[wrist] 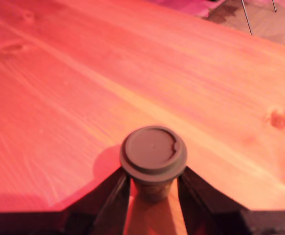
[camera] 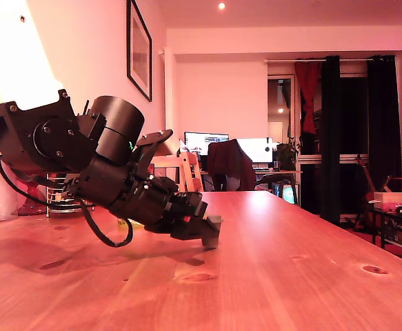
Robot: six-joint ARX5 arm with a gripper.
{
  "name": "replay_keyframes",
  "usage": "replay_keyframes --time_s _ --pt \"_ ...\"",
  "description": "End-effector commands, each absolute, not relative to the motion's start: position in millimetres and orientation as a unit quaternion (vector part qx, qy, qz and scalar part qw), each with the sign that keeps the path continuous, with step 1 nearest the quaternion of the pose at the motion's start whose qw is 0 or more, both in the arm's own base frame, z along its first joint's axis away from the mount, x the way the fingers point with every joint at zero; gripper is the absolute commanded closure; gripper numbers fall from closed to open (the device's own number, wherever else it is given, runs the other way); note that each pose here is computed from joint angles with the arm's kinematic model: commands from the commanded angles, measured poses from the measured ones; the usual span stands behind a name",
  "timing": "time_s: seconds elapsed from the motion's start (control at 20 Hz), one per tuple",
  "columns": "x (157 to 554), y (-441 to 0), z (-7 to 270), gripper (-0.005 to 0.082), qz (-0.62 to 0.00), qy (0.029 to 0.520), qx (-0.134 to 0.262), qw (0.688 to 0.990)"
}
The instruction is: Pick the coffee capsule and then drop it inside the coffee cup in front of you
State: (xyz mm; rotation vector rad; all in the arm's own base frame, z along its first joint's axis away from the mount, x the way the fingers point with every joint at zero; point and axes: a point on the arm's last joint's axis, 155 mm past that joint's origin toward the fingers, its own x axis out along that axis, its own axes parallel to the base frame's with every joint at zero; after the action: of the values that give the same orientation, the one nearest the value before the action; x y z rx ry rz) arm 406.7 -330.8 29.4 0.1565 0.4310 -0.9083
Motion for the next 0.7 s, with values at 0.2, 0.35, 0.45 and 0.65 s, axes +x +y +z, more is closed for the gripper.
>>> replay_keyframes --time_s 0.2,0.35,0.45,0.65 --pt "416.5 -316.4 36.3 0.0558 -0.42 0.209 0.073 0.88" --pt "424.5 -303.7 59.2 0.0558 -0.408 0.199 0.069 0.888" --pt "431.1 -293.0 74.0 0.0558 -0.398 0.191 0.066 0.895" --pt "445.6 -265.3 96.0 0.0558 -0.367 0.183 0.062 0.91"
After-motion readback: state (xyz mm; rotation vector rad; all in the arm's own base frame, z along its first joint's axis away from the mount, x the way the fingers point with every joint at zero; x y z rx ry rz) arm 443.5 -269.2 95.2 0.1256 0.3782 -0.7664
